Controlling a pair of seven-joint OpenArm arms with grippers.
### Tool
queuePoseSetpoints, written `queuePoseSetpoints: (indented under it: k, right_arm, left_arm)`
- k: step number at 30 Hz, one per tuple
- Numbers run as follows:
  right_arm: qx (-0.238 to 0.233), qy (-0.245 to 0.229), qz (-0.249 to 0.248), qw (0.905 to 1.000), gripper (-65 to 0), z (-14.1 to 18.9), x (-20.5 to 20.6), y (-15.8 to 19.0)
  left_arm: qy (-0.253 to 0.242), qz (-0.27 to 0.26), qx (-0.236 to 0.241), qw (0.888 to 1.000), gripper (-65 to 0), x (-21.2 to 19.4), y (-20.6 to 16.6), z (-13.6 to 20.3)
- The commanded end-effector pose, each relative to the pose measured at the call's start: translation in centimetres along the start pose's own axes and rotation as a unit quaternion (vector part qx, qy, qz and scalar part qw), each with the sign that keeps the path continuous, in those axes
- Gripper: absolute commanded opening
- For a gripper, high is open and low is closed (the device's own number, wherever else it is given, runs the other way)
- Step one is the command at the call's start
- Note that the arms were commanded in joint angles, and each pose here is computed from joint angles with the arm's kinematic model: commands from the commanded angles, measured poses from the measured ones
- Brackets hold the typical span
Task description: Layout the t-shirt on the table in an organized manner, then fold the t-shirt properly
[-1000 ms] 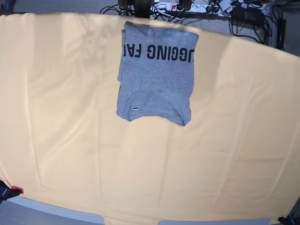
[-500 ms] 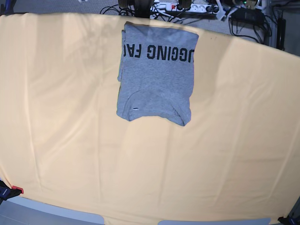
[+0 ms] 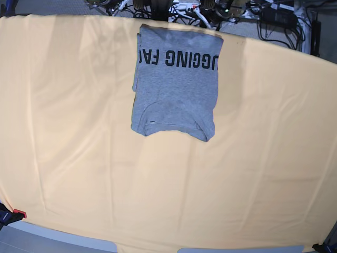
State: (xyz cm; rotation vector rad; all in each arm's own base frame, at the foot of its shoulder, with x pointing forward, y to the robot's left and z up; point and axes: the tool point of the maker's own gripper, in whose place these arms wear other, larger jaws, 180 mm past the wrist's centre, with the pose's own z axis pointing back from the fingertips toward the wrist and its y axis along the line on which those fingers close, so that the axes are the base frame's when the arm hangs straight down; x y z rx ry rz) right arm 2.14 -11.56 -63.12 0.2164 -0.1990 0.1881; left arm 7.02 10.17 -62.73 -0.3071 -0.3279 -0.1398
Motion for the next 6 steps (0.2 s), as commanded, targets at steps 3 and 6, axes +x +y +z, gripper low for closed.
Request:
queuePoseSetpoints:
  k: [3, 6]
  right_arm:
    - [-0.002, -0.015, 0.000, 0.9999, -65.0, 0.1, 0.7, -0.5]
    - [-0.002, -0.015, 0.002, 0.9999, -65.0, 0.2, 0.7, -0.7]
  left_arm:
    - [-0.017, -0.020, -0.012, 1.000, -65.0, 0.8, -1.5, -0.4]
    - [-0.009, -0.034, -0.011, 0.999, -65.0, 0.2, -2.1, -0.6]
